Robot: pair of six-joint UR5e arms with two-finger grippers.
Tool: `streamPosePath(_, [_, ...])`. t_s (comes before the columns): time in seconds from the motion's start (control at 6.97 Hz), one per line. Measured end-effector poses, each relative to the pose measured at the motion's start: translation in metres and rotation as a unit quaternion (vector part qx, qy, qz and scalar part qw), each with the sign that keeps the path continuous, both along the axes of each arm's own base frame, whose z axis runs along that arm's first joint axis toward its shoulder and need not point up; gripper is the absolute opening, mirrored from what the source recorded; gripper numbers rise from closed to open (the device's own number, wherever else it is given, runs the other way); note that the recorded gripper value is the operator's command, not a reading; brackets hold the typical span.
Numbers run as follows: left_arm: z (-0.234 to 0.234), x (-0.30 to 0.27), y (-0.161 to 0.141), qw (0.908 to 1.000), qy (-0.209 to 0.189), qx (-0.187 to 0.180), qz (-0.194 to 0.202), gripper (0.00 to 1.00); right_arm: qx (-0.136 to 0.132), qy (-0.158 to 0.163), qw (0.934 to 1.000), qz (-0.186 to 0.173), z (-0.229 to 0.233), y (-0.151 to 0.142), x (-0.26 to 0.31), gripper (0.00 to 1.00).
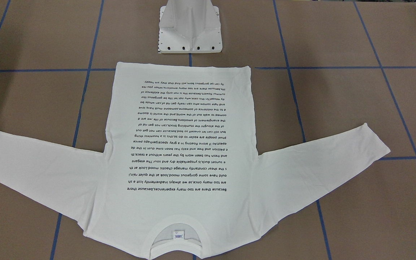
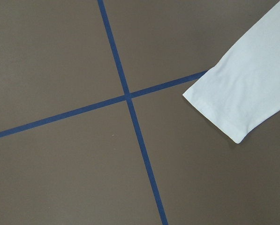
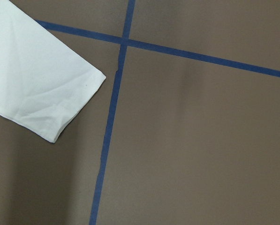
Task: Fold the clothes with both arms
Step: 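Move the right gripper to the cuff of the sleeve nearest it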
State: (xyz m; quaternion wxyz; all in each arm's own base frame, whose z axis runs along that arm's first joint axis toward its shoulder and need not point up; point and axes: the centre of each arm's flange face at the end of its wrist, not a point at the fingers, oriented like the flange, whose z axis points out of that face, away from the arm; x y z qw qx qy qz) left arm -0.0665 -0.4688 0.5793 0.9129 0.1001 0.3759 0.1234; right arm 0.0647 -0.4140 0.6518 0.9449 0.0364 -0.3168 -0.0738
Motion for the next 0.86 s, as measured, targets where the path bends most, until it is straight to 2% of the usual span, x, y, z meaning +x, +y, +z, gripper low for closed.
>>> streamPosePath(0.29, [-0.008, -0.001, 0.000, 0.9999, -0.009, 0.011, -0.001, 1.00, 0.007, 0.000, 1.0000, 0.000, -0.006, 0.000, 0.000, 1.00])
streamPosePath(0.43, [-0.024, -0.002, 0.000, 0.9995, -0.013, 0.028, -0.002, 1.00, 0.021, 0.000, 0.9998, 0.000, -0.018, -0.003, 0.000, 1.00])
streamPosePath(0.72, [-0.067, -0.003, -0.013, 0.9963, -0.017, 0.082, -0.018, 1.00, 0.064, 0.000, 0.9979, 0.006, -0.062, -0.019, 0.000, 1.00])
streamPosePath(0.86, [-0.092, -0.003, -0.030, 0.9907, -0.016, 0.131, -0.034, 1.00, 0.072, -0.004, 0.9973, 0.013, -0.076, -0.030, -0.001, 1.00])
